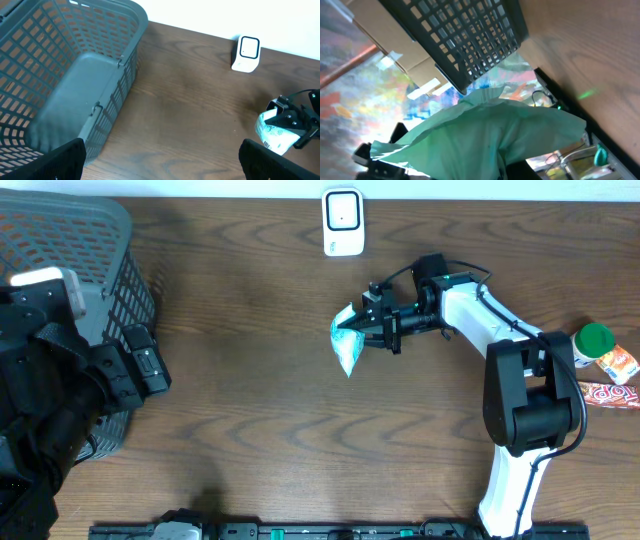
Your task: Scan the item barcode
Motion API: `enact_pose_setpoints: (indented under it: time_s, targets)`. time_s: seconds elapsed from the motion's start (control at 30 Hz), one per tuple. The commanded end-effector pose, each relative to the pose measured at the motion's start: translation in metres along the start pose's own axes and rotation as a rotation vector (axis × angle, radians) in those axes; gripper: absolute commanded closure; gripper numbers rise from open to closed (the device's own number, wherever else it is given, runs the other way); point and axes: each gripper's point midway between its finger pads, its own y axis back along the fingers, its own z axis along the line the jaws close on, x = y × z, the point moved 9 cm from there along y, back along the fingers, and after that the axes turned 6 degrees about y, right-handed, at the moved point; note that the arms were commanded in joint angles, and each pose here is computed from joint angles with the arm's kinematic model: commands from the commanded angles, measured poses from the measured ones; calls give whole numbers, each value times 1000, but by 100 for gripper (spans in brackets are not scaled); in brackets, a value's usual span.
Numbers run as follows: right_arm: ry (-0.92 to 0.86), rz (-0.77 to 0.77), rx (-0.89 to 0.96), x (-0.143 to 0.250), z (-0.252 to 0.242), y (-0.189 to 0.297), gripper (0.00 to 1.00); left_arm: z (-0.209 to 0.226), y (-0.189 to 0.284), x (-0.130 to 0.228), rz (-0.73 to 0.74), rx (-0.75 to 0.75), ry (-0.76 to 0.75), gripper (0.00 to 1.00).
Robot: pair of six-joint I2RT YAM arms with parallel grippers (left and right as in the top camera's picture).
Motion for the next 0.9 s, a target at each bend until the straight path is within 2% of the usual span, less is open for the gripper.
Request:
enact_pose_setpoints:
  time_s: [0.0,0.5,0.67,0.87]
  targets:
    - [-37,21,-45,3,1,0,99,6,2,12,64,-34,-10,2]
    - [-427,37,-36,31,-5,-1,99,5,2,12,64,-34,-10,2]
    - [-646,21,-49,35,-4,8,99,5,2,12,64,-34,-10,2]
    - [-772,-43,25,39,-13,29,98,5,2,12,64,-34,-10,2]
